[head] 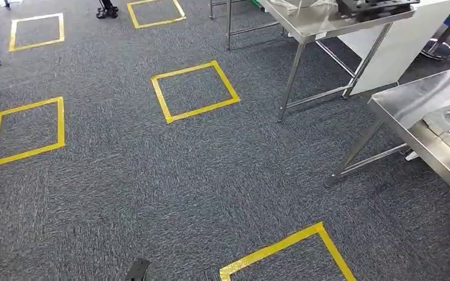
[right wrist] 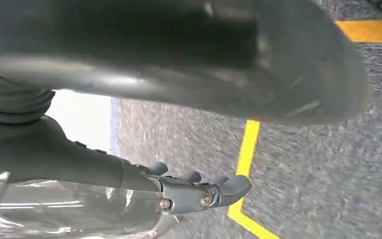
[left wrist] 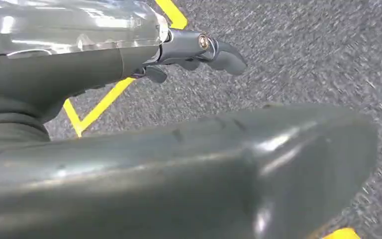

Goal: Take the parts from the cabinet and place them on the table.

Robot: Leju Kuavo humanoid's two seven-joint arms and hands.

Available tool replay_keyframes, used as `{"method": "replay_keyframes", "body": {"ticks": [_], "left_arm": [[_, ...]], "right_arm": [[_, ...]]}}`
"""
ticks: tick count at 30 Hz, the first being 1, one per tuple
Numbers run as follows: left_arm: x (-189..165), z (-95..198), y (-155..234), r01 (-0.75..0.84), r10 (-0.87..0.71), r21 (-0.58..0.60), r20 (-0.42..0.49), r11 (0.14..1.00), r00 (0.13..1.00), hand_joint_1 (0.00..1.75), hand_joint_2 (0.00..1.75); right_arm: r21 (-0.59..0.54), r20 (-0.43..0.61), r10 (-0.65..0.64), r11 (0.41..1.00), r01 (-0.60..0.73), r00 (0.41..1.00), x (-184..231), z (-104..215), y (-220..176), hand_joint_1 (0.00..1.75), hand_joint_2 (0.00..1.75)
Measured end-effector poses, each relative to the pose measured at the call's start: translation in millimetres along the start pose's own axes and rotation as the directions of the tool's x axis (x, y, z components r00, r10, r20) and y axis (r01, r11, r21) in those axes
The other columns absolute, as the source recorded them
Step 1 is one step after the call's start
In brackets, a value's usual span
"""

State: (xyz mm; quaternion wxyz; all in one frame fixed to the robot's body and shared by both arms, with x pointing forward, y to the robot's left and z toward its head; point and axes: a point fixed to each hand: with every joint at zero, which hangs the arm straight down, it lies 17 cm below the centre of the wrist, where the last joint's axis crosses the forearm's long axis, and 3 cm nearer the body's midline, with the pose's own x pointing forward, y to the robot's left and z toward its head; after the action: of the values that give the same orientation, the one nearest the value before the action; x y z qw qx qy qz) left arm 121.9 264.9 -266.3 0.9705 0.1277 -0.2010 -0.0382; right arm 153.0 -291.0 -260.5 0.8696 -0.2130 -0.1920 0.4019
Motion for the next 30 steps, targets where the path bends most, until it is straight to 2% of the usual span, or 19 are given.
{"method": "replay_keyframes", "body": {"ticks": [30], "left_arm": [[-0.2, 2.7, -8.1, -0.001, 0.001, -0.010, -0.001, 1.000, 1.000, 0.00, 0.00]], "right_arm": [[-0.014, 0.008, 0.034, 0.999, -0.034, 0.999, 1.8, 1.5, 1.2, 0.00, 0.00]]}}
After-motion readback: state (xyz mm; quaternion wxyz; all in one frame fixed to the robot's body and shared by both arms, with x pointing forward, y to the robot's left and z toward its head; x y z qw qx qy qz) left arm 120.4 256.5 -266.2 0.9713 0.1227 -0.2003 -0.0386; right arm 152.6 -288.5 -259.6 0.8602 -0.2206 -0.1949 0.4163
